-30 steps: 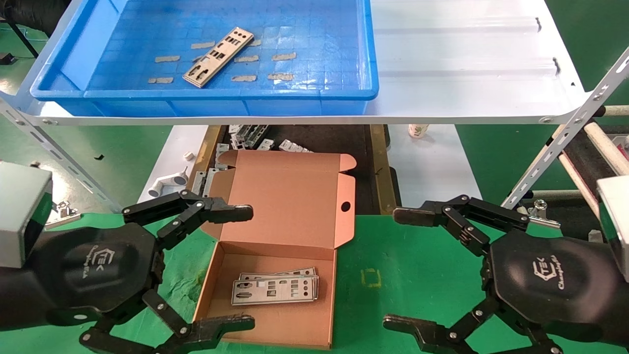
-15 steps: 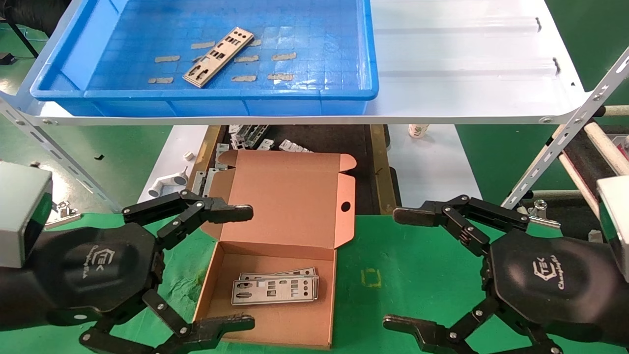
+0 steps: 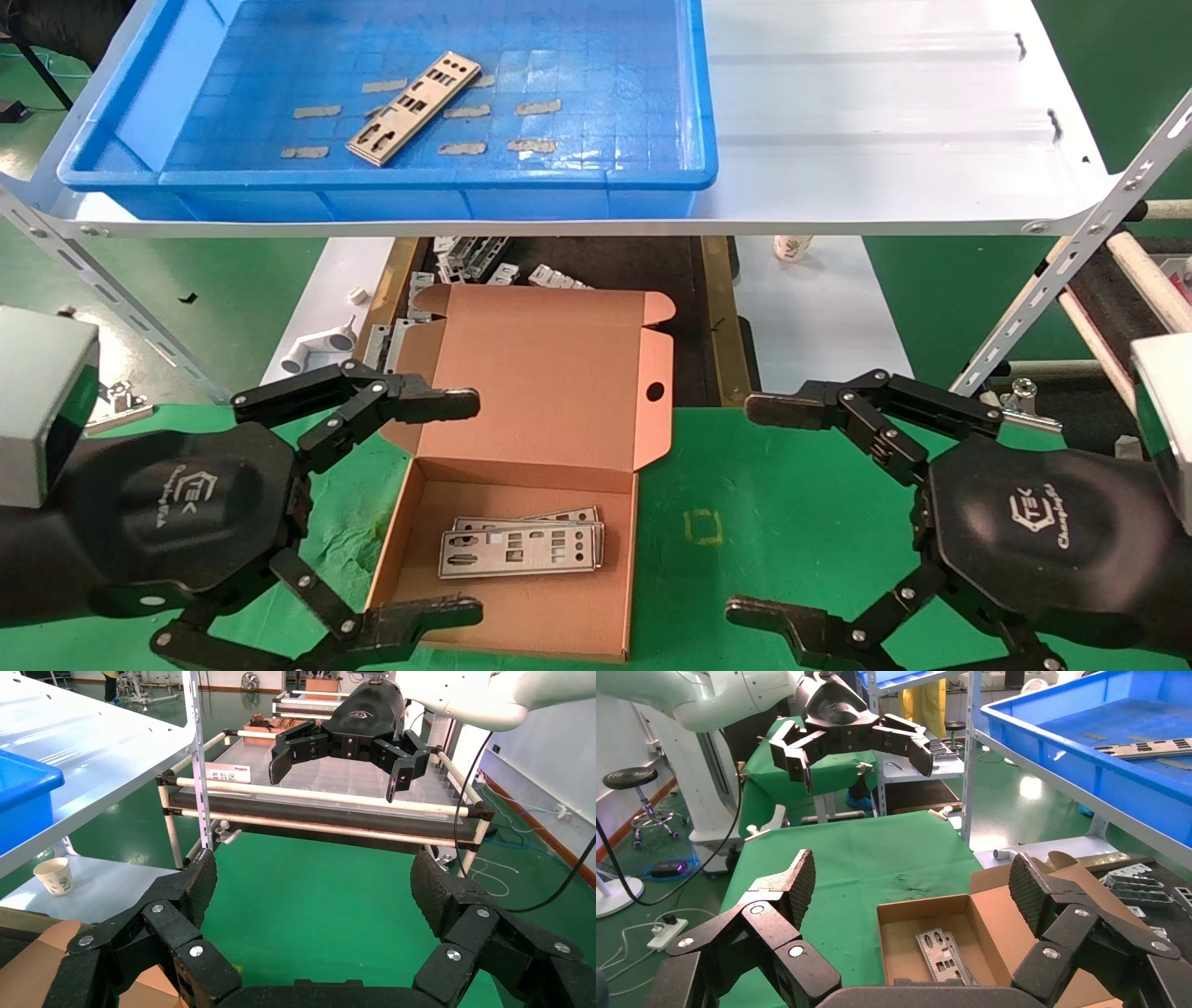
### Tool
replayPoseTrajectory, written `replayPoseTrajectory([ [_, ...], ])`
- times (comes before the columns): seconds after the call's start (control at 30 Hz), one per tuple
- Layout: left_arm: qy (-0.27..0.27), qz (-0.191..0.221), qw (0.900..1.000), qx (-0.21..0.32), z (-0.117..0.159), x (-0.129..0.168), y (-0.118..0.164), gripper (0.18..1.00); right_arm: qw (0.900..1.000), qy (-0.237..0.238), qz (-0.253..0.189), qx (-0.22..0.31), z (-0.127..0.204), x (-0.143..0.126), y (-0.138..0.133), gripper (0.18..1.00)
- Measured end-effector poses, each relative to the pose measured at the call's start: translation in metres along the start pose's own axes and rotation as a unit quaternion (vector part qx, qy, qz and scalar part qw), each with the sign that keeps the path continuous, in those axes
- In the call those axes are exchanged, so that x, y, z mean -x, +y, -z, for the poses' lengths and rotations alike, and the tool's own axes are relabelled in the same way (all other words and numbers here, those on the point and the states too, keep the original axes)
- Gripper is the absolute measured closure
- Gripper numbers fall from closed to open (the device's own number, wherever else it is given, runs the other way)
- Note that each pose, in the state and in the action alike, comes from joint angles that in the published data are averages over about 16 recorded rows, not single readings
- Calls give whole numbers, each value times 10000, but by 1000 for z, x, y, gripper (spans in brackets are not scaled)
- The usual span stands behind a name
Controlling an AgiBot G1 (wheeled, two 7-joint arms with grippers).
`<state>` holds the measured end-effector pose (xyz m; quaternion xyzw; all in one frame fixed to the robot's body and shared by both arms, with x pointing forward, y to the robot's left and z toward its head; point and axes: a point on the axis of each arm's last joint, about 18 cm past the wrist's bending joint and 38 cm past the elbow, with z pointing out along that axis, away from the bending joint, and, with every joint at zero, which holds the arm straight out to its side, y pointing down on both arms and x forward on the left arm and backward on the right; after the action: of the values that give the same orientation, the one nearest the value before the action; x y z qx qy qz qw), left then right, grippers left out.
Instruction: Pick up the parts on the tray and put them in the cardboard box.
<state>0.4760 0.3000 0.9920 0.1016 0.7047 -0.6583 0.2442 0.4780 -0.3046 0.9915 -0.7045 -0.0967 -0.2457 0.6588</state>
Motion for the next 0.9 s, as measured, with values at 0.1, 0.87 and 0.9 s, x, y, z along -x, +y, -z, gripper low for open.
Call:
replayPoseTrajectory([
  [0.1, 0, 0, 10000, 0, 0, 0, 0, 184, 10000, 0, 0, 0, 0, 0, 0, 178],
  [0.87, 0, 0, 10000, 0, 0, 0, 0, 184, 10000, 0, 0, 0, 0, 0, 0, 178],
  [0.9, 0, 0, 10000, 0, 0, 0, 0, 184, 10000, 0, 0, 0, 0, 0, 0, 178],
])
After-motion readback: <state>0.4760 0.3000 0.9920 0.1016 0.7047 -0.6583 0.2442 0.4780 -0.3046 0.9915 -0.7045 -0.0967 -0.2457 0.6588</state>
